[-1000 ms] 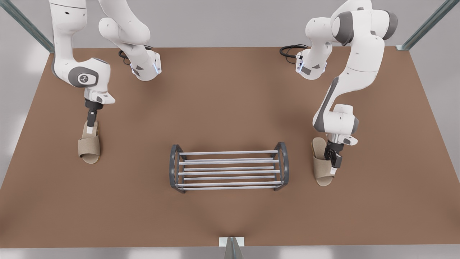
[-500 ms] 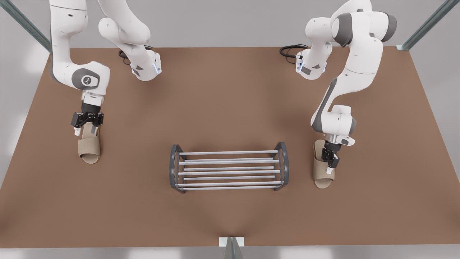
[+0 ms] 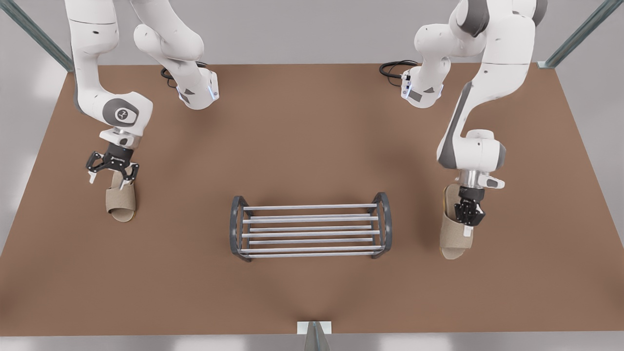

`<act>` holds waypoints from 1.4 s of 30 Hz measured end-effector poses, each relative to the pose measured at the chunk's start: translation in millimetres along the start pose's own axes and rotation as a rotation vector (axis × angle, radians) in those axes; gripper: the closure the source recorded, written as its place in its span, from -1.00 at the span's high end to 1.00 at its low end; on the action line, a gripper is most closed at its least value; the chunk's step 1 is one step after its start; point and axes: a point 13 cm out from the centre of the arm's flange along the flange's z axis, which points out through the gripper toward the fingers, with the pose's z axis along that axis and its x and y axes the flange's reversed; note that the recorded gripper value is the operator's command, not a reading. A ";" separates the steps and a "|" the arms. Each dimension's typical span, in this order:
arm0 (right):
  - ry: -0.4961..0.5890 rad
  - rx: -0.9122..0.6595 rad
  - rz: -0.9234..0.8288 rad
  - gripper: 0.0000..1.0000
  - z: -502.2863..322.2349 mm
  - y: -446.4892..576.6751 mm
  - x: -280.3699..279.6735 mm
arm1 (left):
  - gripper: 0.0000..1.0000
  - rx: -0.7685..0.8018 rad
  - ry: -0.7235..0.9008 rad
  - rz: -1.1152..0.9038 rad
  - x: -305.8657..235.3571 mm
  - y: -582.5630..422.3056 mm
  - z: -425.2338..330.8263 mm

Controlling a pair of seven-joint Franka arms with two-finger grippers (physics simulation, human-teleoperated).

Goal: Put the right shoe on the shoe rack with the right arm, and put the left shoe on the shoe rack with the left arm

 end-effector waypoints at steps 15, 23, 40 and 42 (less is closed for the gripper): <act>0.088 -0.144 0.054 1.00 -18.0 29.9 19.7 | -0.57 -0.085 0.324 0.199 354.3 -104.4 -70.2; 0.104 -0.103 -0.172 1.00 -7.5 7.2 39.9 | -0.57 -0.190 0.394 0.314 441.1 -34.7 -105.5; 0.164 -0.114 -0.692 1.00 18.2 -5.0 89.4 | -0.57 -0.237 0.283 0.258 410.0 -6.1 -47.4; 0.126 -0.090 -0.768 1.00 22.8 -1.3 70.4 | -0.57 -0.231 0.281 0.265 411.4 -6.3 -44.9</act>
